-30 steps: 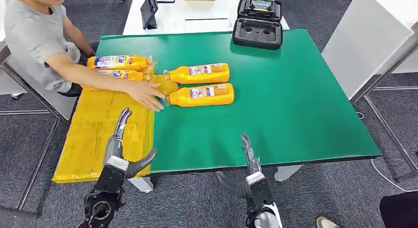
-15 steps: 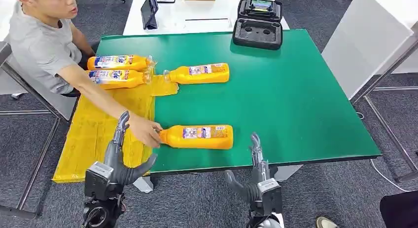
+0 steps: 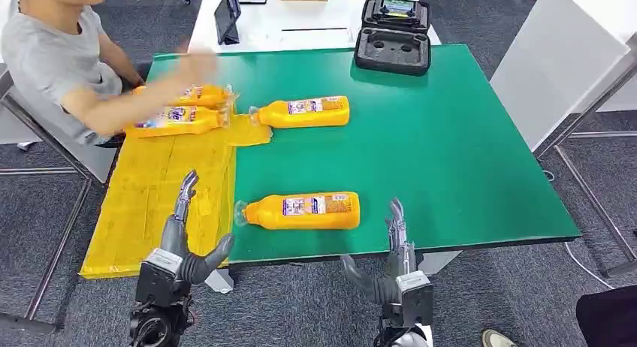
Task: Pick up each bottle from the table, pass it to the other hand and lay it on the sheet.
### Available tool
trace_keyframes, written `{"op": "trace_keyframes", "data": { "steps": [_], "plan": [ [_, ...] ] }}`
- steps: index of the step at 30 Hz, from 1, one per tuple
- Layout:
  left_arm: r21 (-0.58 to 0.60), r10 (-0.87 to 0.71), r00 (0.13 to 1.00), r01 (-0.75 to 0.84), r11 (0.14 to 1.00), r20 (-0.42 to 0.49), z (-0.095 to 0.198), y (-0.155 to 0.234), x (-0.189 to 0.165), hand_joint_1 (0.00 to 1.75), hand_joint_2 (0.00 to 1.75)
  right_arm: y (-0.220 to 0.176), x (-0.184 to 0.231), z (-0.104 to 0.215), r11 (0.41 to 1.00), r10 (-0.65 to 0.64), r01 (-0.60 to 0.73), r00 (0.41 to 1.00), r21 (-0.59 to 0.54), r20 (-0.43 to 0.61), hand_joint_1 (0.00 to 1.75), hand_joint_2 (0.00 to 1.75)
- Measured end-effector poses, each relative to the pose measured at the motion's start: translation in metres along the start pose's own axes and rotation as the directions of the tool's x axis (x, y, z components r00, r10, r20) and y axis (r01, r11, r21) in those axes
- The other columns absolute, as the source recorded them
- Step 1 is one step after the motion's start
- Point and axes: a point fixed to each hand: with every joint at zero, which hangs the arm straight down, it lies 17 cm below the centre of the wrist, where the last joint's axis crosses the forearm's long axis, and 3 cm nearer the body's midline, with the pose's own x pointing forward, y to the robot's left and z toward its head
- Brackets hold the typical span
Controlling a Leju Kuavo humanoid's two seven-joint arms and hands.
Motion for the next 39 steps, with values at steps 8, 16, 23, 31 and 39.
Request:
{"op": "trace_keyframes", "data": {
  "steps": [8, 16, 23, 31, 39],
  "plan": [
    [-0.017, -0.038, 0.999, 0.038, 0.999, 0.002, -0.001, -0.006, -0.003, 0.0, 0.0, -0.002, 0.003, 0.0, 0.998, 0.067, -0.067, 0.997, 0.008, 0.028, 0.0, 1.75],
    [-0.026, -0.042, 0.999, 0.043, 0.999, 0.011, -0.007, -0.01, -0.005, 0.0, 1.75, -0.001, 0.005, -0.002, 0.997, 0.071, -0.071, 0.997, 0.007, 0.038, 0.0, 1.75],
    [-0.026, -0.043, 0.999, 0.043, 0.999, 0.012, -0.008, -0.01, -0.005, 0.0, 1.75, -0.001, 0.005, -0.003, 0.997, 0.071, -0.071, 0.997, 0.007, 0.039, 0.0, 1.75],
    [-0.026, -0.03, 1.0, 0.03, 0.999, 0.006, -0.012, -0.013, -0.007, 0.0, 1.75, -0.001, 0.006, -0.004, 0.997, 0.073, -0.074, 0.996, 0.007, 0.044, 0.0, 1.75],
    [-0.028, -0.031, 1.0, 0.031, 0.999, 0.005, -0.012, -0.013, -0.008, 0.0, 1.75, -0.001, 0.006, -0.004, 0.996, 0.087, -0.088, 0.995, 0.009, 0.05, 0.0, 1.75]
  ]
}}
